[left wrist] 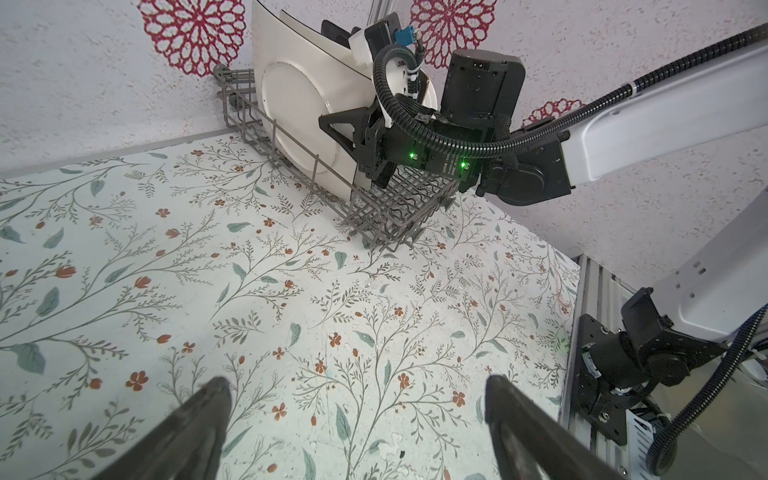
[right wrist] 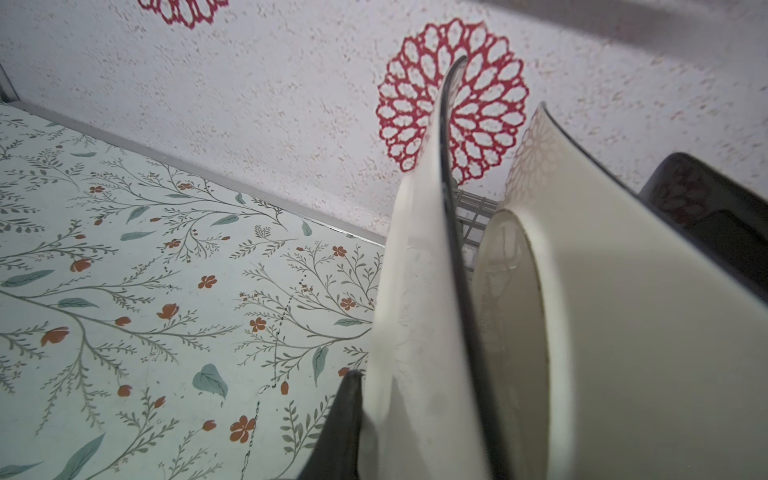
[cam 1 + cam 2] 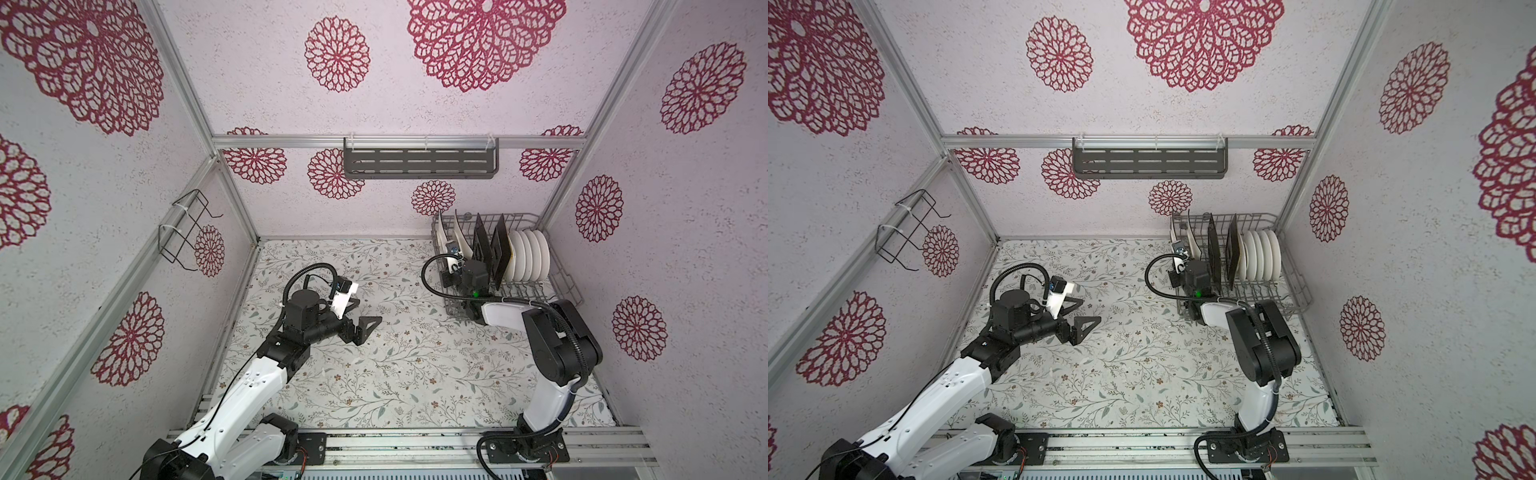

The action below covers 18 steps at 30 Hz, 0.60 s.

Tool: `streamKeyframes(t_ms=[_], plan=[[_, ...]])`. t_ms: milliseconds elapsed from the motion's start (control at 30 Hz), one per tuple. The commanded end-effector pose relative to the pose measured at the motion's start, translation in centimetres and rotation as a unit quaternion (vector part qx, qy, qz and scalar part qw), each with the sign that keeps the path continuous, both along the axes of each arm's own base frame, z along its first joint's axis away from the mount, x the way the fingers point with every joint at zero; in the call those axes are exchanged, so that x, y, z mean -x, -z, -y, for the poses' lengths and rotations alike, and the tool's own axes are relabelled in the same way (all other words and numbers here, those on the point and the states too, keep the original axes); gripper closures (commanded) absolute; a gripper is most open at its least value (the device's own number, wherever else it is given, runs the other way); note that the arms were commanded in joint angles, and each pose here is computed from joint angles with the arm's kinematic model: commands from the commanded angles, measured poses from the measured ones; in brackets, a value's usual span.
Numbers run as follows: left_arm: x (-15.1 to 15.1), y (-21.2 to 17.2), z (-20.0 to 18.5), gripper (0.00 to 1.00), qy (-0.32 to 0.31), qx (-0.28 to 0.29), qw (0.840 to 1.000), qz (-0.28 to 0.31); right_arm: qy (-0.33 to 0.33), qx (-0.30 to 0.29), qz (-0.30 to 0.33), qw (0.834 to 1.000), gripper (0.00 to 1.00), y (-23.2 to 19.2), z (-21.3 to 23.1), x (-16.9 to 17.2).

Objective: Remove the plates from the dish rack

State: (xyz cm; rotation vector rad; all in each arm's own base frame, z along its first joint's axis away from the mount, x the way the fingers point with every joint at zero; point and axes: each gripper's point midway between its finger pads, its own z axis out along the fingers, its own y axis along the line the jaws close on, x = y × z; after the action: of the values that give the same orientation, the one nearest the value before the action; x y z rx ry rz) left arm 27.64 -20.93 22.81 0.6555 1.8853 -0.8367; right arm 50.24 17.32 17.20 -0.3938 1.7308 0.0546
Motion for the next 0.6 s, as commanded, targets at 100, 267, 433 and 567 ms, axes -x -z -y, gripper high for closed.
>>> streamKeyframes(t_ms=[100, 267, 433, 567], plan=[[0.2, -0.3, 0.2, 0.03, 0.006, -0.006, 1.0, 0.007, -0.001, -0.015, 0.077, 0.997, 0.92, -5.9, 1.0, 0.3], [0.2, -0.2, 0.2, 0.02, 0.005, -0.009, 1.0, 0.007, 0.001, -0.023, 0.083, 0.996, 0.96, -6.3, 1.4, 0.5], [0.3, 0.1, 0.3, 0.03, 0.007, -0.01, 1.0, 0.003, -0.003, -0.029, 0.095, 0.995, 0.98, -7.4, 1.4, 0.9], [0.2, 0.2, 0.3, 0.03, 0.006, -0.011, 1.0, 0.004, -0.001, -0.038, 0.108, 0.993, 1.0, -8.8, 1.6, 1.2]])
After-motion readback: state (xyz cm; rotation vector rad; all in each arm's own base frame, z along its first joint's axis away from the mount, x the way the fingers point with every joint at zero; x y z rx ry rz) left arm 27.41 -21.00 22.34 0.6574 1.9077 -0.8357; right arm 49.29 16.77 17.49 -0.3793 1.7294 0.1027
